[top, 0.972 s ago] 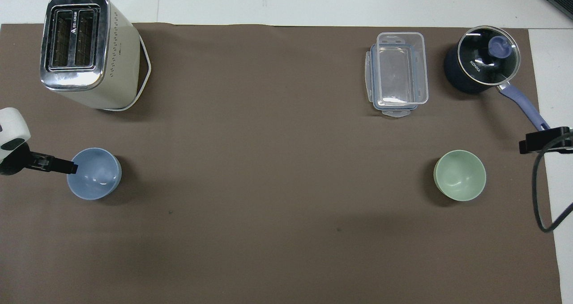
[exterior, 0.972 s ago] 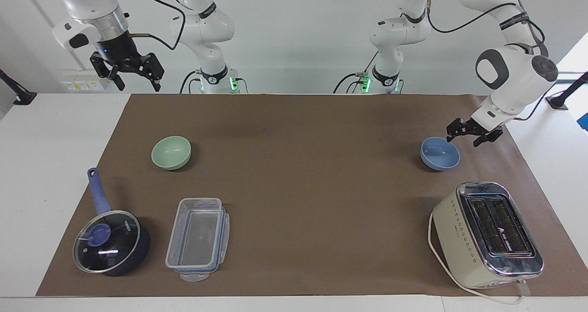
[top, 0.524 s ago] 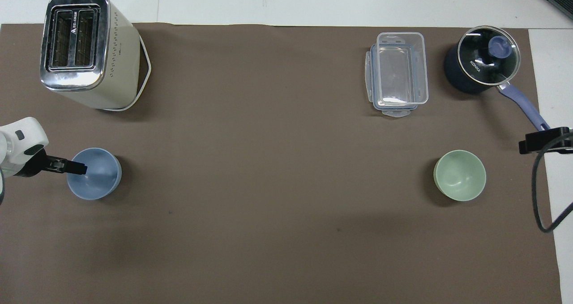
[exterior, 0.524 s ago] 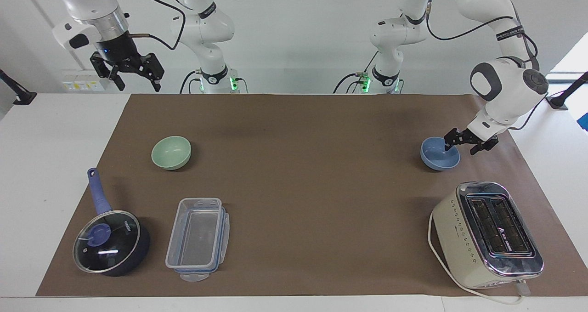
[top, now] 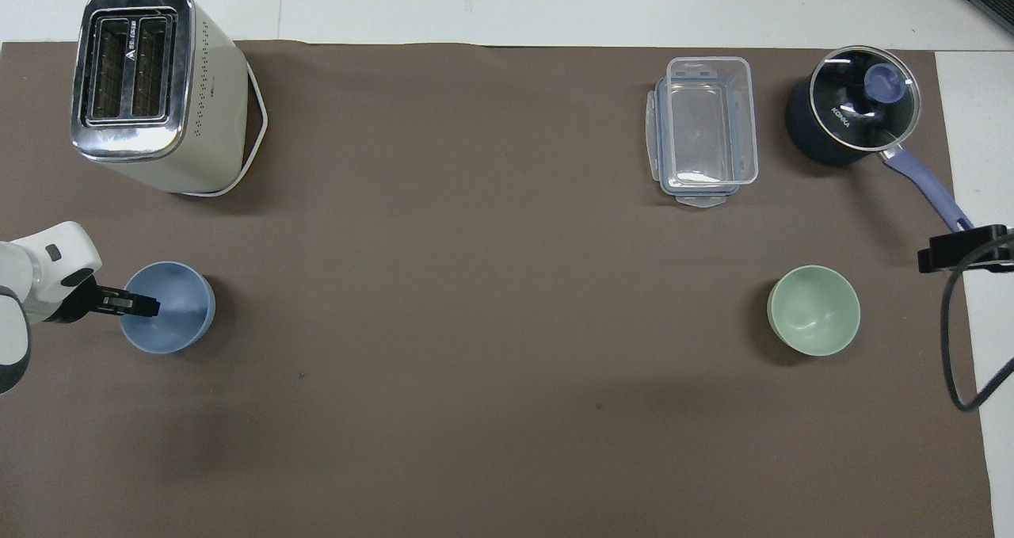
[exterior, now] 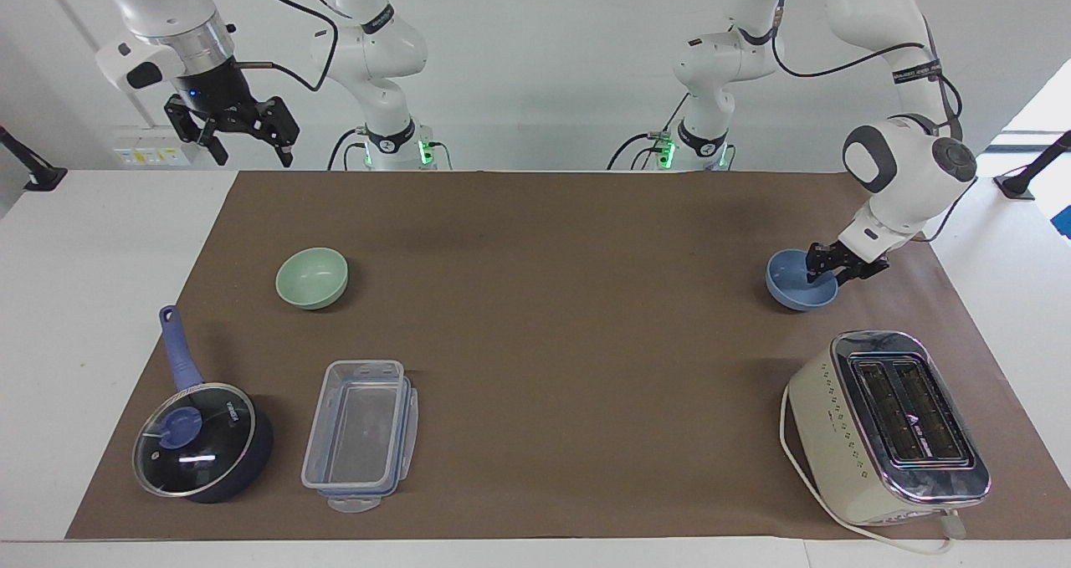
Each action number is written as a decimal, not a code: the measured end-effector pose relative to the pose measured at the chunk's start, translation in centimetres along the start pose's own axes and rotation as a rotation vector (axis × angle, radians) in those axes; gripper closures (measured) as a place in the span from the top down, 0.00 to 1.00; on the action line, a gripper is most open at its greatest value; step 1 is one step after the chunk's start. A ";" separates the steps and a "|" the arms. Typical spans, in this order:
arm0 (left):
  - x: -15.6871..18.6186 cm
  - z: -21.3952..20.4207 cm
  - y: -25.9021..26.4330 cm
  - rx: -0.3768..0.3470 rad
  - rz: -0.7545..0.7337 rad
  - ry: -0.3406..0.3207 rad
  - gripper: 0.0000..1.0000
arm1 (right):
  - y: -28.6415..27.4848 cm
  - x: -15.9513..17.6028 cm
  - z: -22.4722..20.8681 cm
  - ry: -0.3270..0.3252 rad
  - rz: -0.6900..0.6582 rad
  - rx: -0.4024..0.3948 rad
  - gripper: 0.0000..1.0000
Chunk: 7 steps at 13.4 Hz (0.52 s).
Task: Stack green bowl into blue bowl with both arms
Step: 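Move the left gripper to the blue bowl rim and grasp it, then slide the blue bowl toward the table center with the left gripper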
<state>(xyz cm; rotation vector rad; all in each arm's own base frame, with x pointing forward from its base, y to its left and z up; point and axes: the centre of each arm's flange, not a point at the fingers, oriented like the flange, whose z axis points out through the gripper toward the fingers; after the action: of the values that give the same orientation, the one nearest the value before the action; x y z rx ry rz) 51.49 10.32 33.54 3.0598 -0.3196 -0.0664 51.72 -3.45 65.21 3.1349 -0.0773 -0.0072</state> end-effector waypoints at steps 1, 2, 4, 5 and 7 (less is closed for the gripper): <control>0.0 0.0 0.0 0.000 0.000 0.000 0.26 | 0.0 0.0 0.0 0.000 0.000 0.000 1.00; 0.0 0.0 0.0 0.000 0.001 0.000 0.15 | 0.0 0.0 0.0 0.000 0.000 0.000 1.00; 0.0 -0.4 0.2 -0.002 0.003 0.007 0.04 | 0.0 0.0 0.0 0.000 0.000 0.000 1.00; 0.1 -0.4 0.2 -0.002 0.006 0.007 0.04 | 0.0 0.0 0.0 0.000 0.000 0.000 1.00; 0.0 -0.5 0.3 -0.005 0.008 0.001 0.04 | 0.0 0.0 -0.1 0.001 0.000 0.000 1.00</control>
<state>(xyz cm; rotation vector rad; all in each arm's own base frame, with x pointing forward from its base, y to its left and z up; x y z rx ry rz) 51.47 10.08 34.05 3.0532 -0.3316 -0.0654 51.67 -3.46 65.26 3.1350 -0.0773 -0.0058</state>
